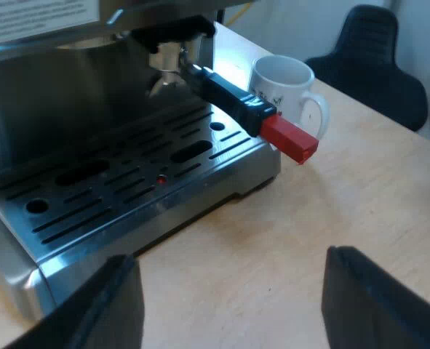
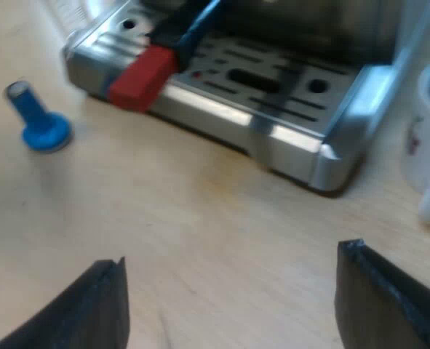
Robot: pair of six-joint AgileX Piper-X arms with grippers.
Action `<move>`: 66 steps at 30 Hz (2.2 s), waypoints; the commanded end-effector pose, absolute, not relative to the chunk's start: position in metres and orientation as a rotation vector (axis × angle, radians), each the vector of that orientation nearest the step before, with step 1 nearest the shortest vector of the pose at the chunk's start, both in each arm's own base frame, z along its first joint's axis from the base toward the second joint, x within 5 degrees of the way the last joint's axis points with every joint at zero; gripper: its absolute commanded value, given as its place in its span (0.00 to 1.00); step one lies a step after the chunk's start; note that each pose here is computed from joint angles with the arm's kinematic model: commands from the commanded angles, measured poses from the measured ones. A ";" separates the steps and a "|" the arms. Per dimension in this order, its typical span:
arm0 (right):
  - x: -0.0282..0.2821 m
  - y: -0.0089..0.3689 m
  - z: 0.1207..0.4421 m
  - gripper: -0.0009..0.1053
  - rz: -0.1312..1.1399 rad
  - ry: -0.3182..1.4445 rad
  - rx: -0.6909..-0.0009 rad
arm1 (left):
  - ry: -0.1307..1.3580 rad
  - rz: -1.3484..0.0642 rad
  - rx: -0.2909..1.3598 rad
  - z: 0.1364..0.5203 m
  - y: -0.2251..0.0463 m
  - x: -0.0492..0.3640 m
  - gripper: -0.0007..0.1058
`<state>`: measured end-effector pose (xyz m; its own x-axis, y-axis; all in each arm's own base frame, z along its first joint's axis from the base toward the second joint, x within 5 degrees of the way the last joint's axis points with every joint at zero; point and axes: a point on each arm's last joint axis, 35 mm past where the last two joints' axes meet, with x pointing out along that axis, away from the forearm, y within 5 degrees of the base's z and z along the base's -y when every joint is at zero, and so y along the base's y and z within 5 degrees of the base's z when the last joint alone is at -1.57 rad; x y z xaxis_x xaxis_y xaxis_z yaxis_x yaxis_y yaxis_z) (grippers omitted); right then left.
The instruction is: Grind coffee beans and then tamp
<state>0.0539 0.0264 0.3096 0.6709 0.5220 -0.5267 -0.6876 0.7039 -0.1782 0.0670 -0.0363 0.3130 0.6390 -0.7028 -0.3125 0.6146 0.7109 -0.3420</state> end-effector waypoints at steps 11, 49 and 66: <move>0.072 0.053 0.307 0.59 0.947 0.504 -0.475 | 0.422 -0.916 -0.055 0.307 -0.060 0.100 0.53; 0.079 0.137 0.232 0.59 0.774 0.327 -0.392 | 0.359 -1.022 -0.110 0.254 -0.069 0.114 0.53; 0.091 0.158 0.219 0.29 0.687 0.296 -0.320 | 0.433 -1.023 -0.121 0.227 -0.068 0.112 0.53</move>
<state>0.0904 0.1571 0.2156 0.7290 0.5632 -0.3892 -0.6640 0.7200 -0.2019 0.1114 -0.0676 0.2245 0.4502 -0.8367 -0.3117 0.7913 0.5356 -0.2948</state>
